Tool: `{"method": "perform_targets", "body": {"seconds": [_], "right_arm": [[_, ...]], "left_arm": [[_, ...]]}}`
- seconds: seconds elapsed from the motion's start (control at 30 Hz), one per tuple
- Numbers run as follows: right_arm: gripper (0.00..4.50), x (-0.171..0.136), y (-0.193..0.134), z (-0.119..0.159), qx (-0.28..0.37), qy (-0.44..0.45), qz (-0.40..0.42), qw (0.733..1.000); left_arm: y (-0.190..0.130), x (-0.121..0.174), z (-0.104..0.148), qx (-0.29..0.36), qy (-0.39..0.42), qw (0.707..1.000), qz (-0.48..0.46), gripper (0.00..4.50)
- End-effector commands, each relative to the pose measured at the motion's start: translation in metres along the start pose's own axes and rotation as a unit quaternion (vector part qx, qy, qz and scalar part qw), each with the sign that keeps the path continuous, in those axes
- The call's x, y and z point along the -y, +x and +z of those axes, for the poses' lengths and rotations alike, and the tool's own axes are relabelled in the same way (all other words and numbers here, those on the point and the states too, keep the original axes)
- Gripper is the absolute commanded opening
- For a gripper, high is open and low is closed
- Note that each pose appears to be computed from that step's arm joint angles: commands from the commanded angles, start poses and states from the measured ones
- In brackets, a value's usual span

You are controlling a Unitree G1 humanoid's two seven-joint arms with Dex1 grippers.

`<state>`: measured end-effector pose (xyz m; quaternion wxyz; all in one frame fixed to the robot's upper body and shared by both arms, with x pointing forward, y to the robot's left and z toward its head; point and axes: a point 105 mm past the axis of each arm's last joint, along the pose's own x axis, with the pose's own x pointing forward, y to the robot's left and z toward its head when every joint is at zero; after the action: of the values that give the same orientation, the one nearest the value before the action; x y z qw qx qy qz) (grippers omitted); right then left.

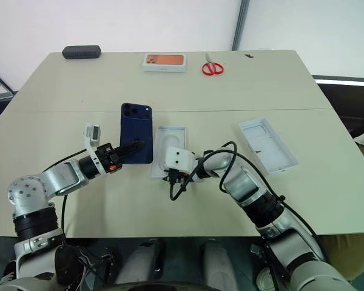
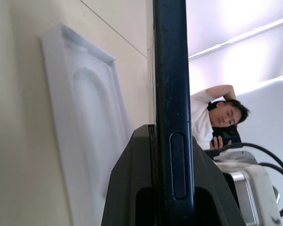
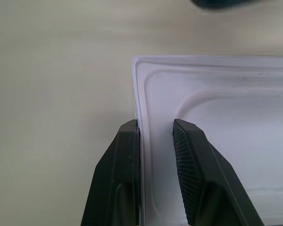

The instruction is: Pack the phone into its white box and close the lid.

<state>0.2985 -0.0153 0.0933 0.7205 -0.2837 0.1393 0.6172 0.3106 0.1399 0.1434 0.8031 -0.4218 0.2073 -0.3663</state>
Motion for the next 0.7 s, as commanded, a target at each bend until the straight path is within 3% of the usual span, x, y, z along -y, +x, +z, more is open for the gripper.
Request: {"method": "perform_targets", "body": {"seconds": [0.03,0.17,0.33,0.5,0.7], "right_arm": [[2.39,-0.009,0.008,0.0,-0.003,0.001,0.015,1.0],[4.47,-0.005,0.0,0.005,0.006,0.008,0.015,1.0],[4.47,0.005,-0.036,0.025,0.057,0.035,0.0,0.998],[4.47,0.018,-0.082,0.003,0.026,0.04,-0.045,0.998],[4.47,0.032,-0.097,-0.017,0.007,0.06,-0.091,0.994]], "left_arm": [[0.004,0.015,0.007,0.015,0.009,0.999,-0.03,0.0],[0.008,0.014,0.0,0.009,0.003,1.0,-0.029,0.0],[0.011,0.009,-0.009,-0.004,0.005,1.0,-0.018,0.0],[0.017,0.005,-0.013,-0.011,0.001,1.0,-0.011,0.0],[0.031,-0.002,-0.018,-0.033,-0.002,0.999,0.001,0.0]]}}
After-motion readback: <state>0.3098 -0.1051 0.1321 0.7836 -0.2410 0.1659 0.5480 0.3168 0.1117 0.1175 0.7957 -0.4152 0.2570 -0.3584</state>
